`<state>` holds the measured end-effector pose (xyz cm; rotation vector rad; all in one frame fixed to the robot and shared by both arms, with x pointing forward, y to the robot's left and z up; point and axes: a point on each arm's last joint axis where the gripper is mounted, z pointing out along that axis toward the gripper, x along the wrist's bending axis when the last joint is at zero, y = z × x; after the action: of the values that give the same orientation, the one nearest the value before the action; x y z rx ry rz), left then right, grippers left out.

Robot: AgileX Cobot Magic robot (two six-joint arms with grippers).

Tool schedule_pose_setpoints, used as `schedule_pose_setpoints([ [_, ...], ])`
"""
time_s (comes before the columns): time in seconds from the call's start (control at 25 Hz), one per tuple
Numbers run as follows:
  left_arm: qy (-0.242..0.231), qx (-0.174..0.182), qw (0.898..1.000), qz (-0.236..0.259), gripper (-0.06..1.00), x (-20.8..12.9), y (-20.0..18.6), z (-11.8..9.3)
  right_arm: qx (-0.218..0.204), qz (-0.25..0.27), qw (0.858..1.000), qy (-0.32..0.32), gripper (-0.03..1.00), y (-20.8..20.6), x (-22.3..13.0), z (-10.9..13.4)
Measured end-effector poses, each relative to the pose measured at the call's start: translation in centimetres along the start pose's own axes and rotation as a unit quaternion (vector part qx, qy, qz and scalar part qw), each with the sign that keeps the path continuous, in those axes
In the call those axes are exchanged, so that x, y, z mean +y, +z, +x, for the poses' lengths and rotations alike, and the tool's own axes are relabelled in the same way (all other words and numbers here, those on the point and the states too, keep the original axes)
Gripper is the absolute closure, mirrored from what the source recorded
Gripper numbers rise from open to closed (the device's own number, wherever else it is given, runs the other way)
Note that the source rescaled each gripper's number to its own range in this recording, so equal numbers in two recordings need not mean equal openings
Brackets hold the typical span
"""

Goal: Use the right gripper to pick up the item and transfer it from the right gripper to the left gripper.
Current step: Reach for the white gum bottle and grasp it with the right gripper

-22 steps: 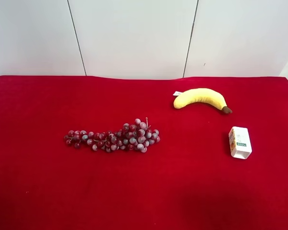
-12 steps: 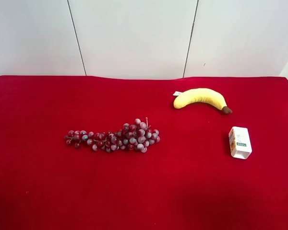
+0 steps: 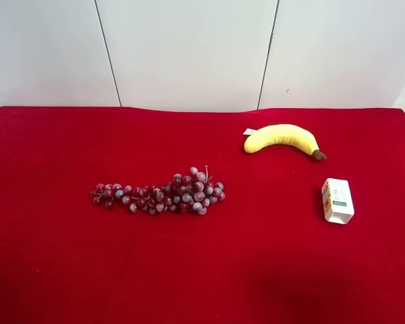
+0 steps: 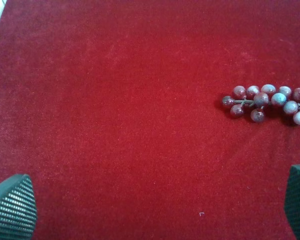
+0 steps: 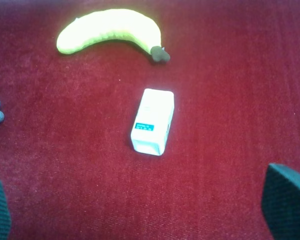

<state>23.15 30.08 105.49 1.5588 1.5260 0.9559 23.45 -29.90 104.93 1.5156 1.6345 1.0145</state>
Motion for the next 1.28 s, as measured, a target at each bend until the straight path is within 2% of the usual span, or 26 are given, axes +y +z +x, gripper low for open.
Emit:
schedule_pose_setpoints([
  [0.76, 0.000, 0.000, 1.000, 0.000, -0.06, 0.0, 0.0, 0.0, 0.007, 0.000, 1.000, 0.004, -0.03, 0.0, 0.0, 0.1],
  [0.84, 0.000, 0.000, 1.000, 0.000, -0.06, 0.0, 0.0, 0.0, 0.011, 0.016, 1.000, 0.016, -0.03, -0.1, 0.6, 0.2],
  [1.0, 0.000, 0.000, 1.000, 0.000, -0.06, 0.0, 0.0, 0.0, -0.004, 0.072, 0.997, 0.022, -0.03, 0.8, 4.0, 0.1],
  [1.28, 0.000, 0.000, 1.000, 0.000, -0.06, 0.0, 0.0, 0.0, -0.013, 0.187, 0.982, 0.020, -0.03, 6.1, 10.2, 0.3],
])
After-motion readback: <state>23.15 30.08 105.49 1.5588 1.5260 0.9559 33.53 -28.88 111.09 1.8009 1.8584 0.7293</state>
